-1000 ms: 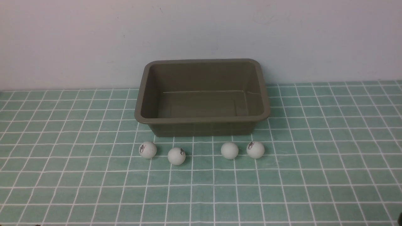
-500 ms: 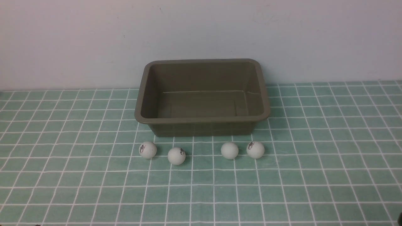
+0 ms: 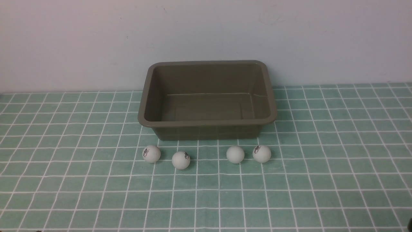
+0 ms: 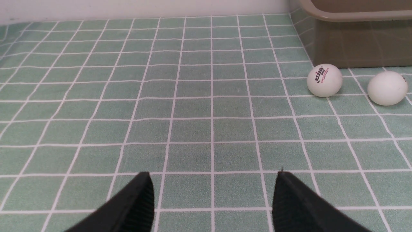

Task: Put the table tennis balls in the box on the green coffee tablecloth.
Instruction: 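Reach for and grasp a ping pong ball on the table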

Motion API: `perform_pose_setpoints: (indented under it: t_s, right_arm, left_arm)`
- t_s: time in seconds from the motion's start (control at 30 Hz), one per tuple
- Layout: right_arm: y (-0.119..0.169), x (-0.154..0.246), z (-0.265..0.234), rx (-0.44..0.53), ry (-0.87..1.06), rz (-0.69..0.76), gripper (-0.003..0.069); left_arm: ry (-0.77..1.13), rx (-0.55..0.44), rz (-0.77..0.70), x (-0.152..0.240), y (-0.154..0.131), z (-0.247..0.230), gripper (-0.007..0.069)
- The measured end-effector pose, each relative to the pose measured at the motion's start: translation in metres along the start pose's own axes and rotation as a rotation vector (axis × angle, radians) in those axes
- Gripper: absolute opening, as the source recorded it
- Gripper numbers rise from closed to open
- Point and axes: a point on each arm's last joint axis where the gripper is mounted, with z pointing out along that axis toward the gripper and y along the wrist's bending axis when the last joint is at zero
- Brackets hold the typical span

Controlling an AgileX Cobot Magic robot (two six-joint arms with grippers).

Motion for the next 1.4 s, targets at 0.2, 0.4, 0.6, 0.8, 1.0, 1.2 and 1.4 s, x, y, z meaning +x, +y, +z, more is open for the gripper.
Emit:
perform_pose_setpoints:
  t_s: [0.2, 0.4, 0.6, 0.8, 1.0, 1.2, 1.4]
  right_arm:
    - [0.0, 0.0, 0.0, 0.001, -0.002, 0.0, 0.0461]
    - [0.0, -0.013, -0.004, -0.006, -0.052, 0.045, 0.0461]
    - [-0.002, -0.069, -0.031, -0.017, -0.186, 0.052, 0.0461]
    - [-0.002, -0.115, -0.069, -0.038, -0.264, 0.046, 0.0461]
    - [-0.001, -0.144, -0.1, -0.051, -0.338, 0.039, 0.0461]
    - [0.0, -0.146, -0.102, -0.07, -0.351, 0.062, 0.0461]
    - [0.001, -0.145, -0.102, -0.076, -0.339, 0.064, 0.0461]
  left_arm:
    - [0.0, 0.0, 0.0, 0.0, 0.0, 0.0, 0.0447]
    - [0.0, 0.0, -0.001, 0.0, 0.0, 0.0, 0.0447]
    - [0.0, 0.0, -0.001, 0.0, 0.0, 0.0, 0.0447]
    - [0.0, 0.0, -0.001, 0.0, 0.0, 0.0, 0.0447]
    - [0.0, 0.0, -0.001, 0.0, 0.0, 0.0, 0.0447]
    - [0.0, 0.0, -0.001, 0.0, 0.0, 0.0, 0.0447]
    - [0.0, 0.0, -0.001, 0.0, 0.0, 0.0, 0.0447]
